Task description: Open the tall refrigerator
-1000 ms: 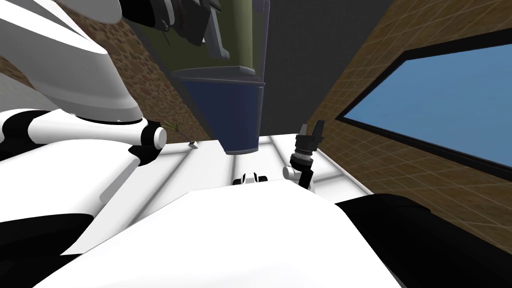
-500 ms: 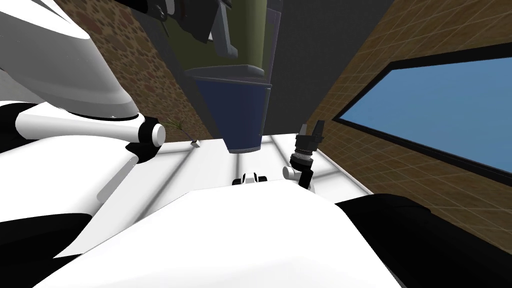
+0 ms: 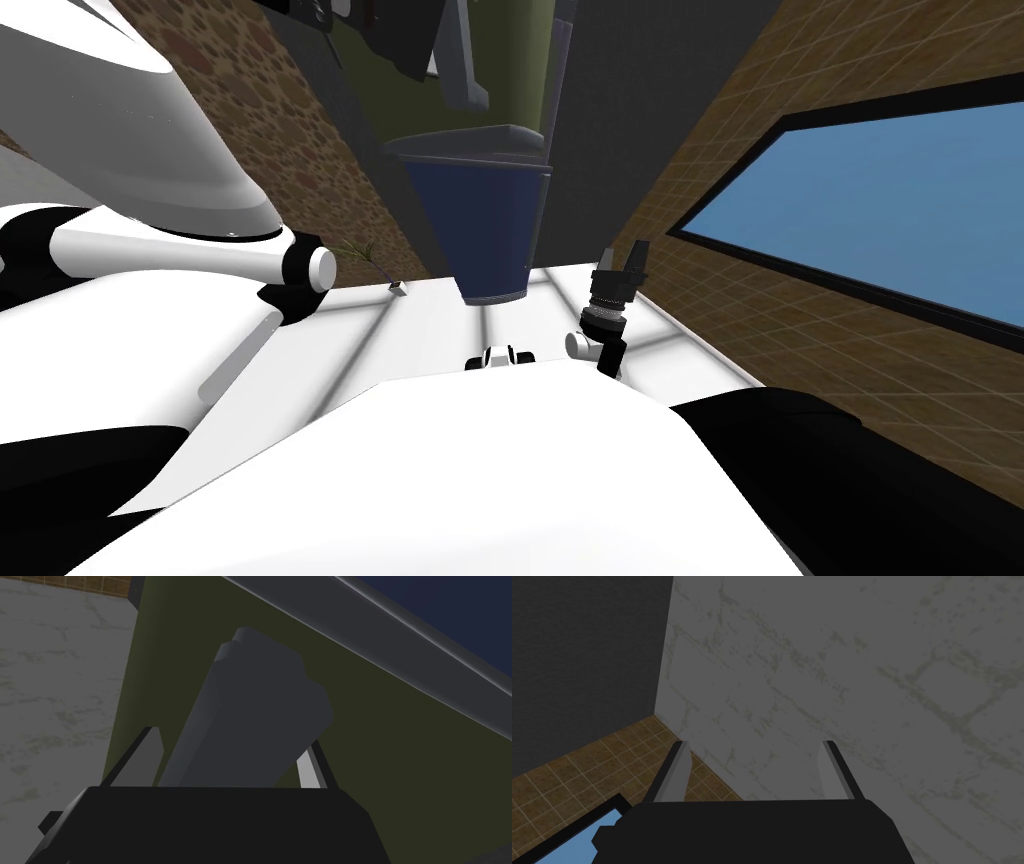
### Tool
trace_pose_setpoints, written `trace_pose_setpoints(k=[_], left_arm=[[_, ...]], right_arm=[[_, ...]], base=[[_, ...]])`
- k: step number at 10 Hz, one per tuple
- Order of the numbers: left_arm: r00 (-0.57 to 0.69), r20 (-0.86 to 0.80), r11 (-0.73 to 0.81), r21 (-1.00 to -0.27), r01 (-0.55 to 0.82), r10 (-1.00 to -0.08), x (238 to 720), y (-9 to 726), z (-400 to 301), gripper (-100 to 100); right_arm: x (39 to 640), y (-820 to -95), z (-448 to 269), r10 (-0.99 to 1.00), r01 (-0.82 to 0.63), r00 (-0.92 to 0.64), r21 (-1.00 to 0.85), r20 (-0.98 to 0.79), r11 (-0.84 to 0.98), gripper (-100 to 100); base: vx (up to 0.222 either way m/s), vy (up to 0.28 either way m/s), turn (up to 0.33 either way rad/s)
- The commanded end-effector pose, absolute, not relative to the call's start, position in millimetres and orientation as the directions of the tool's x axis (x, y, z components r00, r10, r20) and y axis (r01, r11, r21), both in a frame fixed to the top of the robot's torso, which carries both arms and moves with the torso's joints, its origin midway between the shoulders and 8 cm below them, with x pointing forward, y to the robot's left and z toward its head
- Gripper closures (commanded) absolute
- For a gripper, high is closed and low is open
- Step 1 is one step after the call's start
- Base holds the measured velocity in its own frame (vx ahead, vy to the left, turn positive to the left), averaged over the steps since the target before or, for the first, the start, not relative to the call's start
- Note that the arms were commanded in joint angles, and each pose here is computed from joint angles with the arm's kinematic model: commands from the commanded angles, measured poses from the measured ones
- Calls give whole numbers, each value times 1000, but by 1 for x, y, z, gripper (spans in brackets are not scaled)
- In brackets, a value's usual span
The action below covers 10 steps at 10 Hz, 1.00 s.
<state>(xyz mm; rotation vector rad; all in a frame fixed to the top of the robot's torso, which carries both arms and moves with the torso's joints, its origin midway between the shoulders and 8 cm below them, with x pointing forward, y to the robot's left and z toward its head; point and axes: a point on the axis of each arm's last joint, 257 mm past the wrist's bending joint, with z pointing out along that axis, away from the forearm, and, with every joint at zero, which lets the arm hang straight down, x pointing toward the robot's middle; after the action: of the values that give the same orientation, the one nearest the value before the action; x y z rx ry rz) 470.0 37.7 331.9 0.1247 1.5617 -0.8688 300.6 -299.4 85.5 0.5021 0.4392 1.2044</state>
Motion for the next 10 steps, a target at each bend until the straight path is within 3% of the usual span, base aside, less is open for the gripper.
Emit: trace_pose_setpoints(k=[1, 5, 6, 10], left_arm=[[-261, -889, 674, -457, 581, -377, 456, 19, 323, 100], [-293, -887, 636, -460, 620, -357, 440, 2, 320, 100], [-269, -891, 634, -450, 629, -365, 429, 6, 340, -100], [-267, -892, 639, -449, 625, -366, 414, 13, 363, -100]], right_arm=[[301, -299, 85, 952, -764, 300, 583, -56, 275, 0], [301, -299, 85, 952, -764, 300, 583, -56, 275, 0], [301, -299, 85, 952, -764, 300, 583, -55, 275, 0], [301, -299, 86, 952, -765, 300, 583, -55, 275, 0]], base=[[-6, 286, -65], [-51, 272, -45], [-4, 93, -29], [49, -48, -14]])
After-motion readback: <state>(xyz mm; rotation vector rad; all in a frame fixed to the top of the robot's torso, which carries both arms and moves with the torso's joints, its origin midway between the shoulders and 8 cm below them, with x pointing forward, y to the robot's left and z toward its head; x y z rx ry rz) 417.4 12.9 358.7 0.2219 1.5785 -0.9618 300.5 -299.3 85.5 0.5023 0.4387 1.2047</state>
